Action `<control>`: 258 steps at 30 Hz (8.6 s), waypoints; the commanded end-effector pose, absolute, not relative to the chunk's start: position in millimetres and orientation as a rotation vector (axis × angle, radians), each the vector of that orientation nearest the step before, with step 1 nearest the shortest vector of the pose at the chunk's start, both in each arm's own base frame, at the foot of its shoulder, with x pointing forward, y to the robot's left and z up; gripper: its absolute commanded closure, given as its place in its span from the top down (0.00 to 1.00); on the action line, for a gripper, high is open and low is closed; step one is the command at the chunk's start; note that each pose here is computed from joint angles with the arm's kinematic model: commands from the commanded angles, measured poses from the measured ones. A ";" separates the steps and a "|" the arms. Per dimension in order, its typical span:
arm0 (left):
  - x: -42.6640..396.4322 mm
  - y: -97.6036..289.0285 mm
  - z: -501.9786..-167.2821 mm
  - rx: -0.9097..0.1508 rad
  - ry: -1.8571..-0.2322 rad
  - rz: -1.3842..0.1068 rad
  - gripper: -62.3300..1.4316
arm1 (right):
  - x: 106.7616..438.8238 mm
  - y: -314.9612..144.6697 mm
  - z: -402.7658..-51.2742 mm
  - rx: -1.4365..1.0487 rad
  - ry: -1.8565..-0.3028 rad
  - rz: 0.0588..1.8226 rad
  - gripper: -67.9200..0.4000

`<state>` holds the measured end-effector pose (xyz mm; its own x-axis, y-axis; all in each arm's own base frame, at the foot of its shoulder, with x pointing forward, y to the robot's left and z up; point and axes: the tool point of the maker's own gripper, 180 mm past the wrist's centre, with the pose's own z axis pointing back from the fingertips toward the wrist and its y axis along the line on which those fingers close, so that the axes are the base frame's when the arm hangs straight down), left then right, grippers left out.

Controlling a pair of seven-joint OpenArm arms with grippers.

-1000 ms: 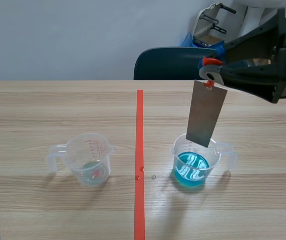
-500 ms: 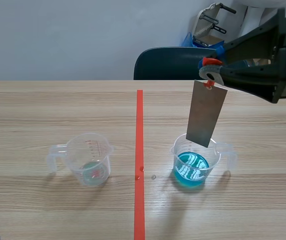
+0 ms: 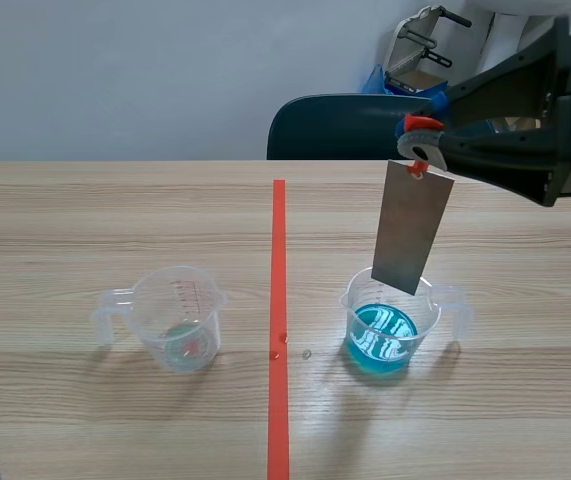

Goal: Do the redox reaction experiment

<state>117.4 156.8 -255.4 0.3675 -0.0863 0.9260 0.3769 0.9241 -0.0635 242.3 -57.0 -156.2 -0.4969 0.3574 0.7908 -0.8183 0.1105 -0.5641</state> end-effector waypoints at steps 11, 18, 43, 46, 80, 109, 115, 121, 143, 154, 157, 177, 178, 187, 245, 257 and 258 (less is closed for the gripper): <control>119.6 156.1 -250.4 -0.290 -1.181 -0.296 1.00 | 241.1 -53.8 -146.8 0.497 -1.473 1.570 0.02; 119.6 156.1 -250.4 -0.290 -1.181 -0.296 1.00 | 241.1 -53.8 -146.8 0.497 -1.473 1.570 0.02; 119.6 156.1 -250.4 -0.290 -1.181 -0.296 1.00 | 241.1 -53.7 -146.7 0.497 -1.473 1.570 0.02; 119.6 156.1 -250.4 -0.290 -1.181 -0.296 1.00 | 241.1 -53.7 -146.7 0.497 -1.473 1.570 0.02; 197.4 130.2 -221.1 -0.346 -1.410 -0.366 1.00 | 240.4 -52.7 -145.5 0.505 -1.480 1.568 0.02; 279.0 -23.5 -282.7 -0.704 -1.368 -0.552 0.08 | 240.3 -52.7 -145.5 0.505 -1.481 1.568 0.02; 289.6 -47.4 -287.1 -0.729 -1.366 -0.552 0.06 | 240.4 -52.8 -145.6 0.505 -1.480 1.568 0.02; 302.2 -57.2 -293.7 -0.715 -1.366 -0.530 0.06 | 240.4 -52.8 -145.6 0.505 -1.480 1.568 0.02; 298.6 -86.9 -300.9 -0.728 -1.357 -0.618 0.06 | 240.4 -52.8 -145.6 0.505 -1.480 1.568 0.02; 297.6 -84.0 -303.6 -0.723 -1.351 -0.619 0.06 | 240.4 -52.8 -145.6 0.505 -1.480 1.568 0.02; 291.9 -79.0 -303.3 -0.730 -1.352 -0.611 0.06 | 240.4 -52.9 -145.6 0.504 -1.480 1.569 0.02; 194.8 -29.6 -301.5 -0.774 -1.314 -0.666 0.22 | 240.4 -52.8 -145.6 0.505 -1.480 1.568 0.02; 191.4 -28.1 -301.0 -0.771 -1.313 -0.663 0.27 | 240.4 -52.8 -145.6 0.505 -1.480 1.568 0.02; 181.3 -20.8 -300.0 -0.752 -1.325 -0.626 1.00 | 240.4 -52.9 -145.7 0.504 -1.480 1.569 0.02; 186.1 -15.6 -304.5 -0.697 -1.323 -0.607 1.00 | 240.4 -52.8 -145.6 0.505 -1.480 1.569 0.02; 186.0 -15.6 -304.5 -0.697 -1.324 -0.608 1.00 | 240.4 -52.8 -145.6 0.505 -1.480 1.569 0.02; 186.0 -15.6 -304.5 -0.697 -1.324 -0.608 1.00 | 240.4 -52.8 -145.6 0.505 -1.480 1.569 0.02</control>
<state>184.5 -12.7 -313.1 0.1650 -0.0367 0.9856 0.7463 0.6579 -0.1004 241.8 -56.6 -155.5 -0.4980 0.3527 0.7922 -0.8186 0.1103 -0.5637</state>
